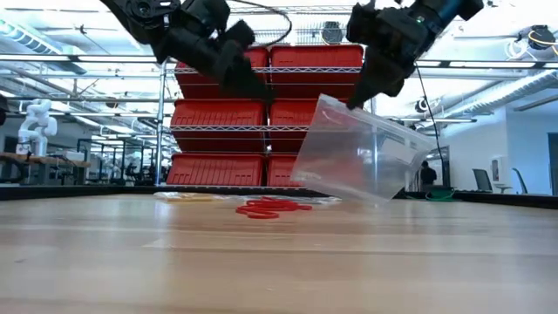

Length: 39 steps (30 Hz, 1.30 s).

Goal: Sort rubber bands
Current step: Open the bottom right transparent zip bag

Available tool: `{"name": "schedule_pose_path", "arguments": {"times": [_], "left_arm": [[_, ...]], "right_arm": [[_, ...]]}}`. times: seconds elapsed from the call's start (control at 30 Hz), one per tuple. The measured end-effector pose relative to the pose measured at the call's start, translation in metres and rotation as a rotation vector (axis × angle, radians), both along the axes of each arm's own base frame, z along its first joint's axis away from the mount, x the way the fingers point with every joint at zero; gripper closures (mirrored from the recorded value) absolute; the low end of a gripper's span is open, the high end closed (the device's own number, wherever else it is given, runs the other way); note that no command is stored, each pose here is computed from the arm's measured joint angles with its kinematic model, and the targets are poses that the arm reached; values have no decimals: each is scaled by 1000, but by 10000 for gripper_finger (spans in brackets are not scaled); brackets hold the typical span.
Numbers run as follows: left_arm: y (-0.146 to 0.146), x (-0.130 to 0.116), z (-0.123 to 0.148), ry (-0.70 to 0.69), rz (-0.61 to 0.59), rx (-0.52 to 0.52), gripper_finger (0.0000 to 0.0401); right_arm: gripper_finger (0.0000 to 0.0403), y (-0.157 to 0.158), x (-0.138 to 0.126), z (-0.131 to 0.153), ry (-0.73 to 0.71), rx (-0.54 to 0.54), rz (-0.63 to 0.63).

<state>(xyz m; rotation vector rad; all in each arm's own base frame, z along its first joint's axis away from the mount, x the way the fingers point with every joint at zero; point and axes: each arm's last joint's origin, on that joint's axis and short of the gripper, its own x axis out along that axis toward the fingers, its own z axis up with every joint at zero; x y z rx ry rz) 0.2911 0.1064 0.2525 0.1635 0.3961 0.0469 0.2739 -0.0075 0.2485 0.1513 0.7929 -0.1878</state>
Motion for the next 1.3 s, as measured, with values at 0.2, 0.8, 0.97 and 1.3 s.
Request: {"name": "schedule_pose_path", "arguments": {"times": [0.2,0.8,0.97,1.3], "left_arm": [[-13,5,3,-58,-191,-50,228],[-20,33,-23,-71,-205,-124,228],[-19,38,-20,-80,-211,-192,228],[-18,42,-14,-97,-200,-203,311]], "right_arm": [[403,-6,2,3,-35,-33,8],[403,-14,8,11,-124,-94,19],[403,-16,8,11,-127,-106,23],[403,-18,8,11,-126,-108,17]]}}
